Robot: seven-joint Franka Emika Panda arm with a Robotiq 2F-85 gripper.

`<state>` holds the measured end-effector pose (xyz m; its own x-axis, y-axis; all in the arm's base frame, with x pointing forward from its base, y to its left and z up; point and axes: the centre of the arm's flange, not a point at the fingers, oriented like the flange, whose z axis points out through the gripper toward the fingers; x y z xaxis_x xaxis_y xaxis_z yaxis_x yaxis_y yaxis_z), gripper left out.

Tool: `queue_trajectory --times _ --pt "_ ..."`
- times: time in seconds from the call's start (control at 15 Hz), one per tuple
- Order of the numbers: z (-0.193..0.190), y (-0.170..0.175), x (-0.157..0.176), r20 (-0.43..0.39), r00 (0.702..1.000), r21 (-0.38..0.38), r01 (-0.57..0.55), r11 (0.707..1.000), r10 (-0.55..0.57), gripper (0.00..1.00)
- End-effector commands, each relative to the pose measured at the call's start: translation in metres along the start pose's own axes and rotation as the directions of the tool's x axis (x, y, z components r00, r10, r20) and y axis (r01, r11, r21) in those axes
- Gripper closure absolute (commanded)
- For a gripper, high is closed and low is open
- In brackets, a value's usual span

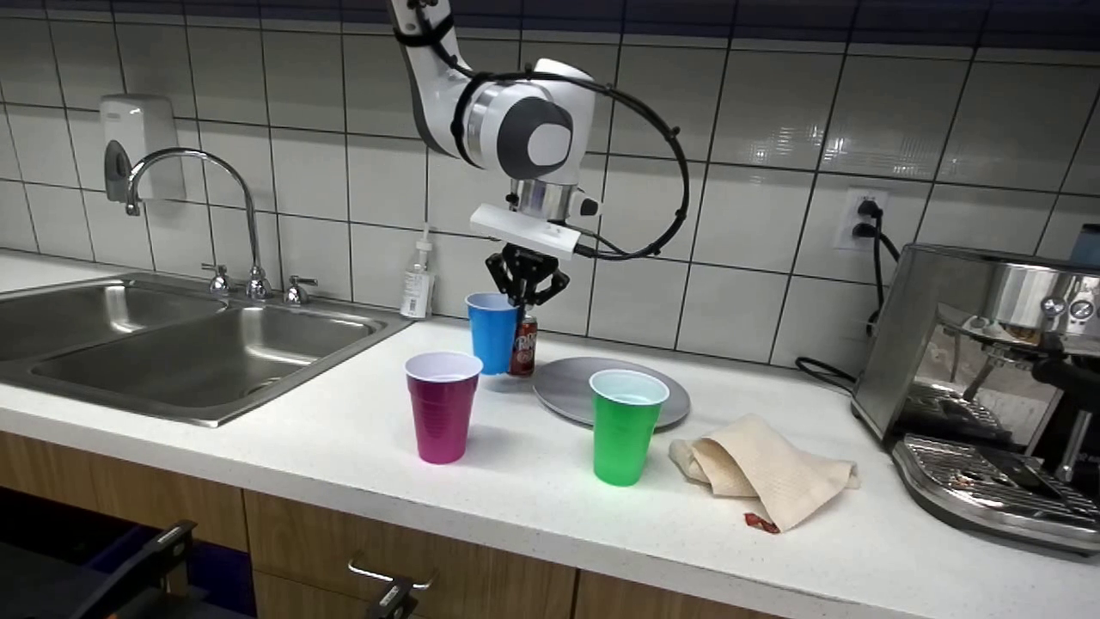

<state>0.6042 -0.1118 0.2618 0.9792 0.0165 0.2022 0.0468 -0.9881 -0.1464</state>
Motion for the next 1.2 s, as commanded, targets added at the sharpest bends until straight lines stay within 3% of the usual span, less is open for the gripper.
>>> queue_trajectory --times 0.0,0.6,0.87,1.13 --pt "-0.023 0.029 0.007 -0.023 0.997 -0.002 -0.079 0.997 0.079 0.99" --pt "-0.04 0.079 0.034 -0.097 0.973 -0.09 -0.219 0.972 0.21 0.99" --pt "-0.029 0.086 0.044 -0.068 0.971 -0.1 -0.237 0.966 0.231 0.99" --pt "-0.01 0.096 0.043 0.011 0.969 -0.108 -0.246 0.963 0.249 0.99"
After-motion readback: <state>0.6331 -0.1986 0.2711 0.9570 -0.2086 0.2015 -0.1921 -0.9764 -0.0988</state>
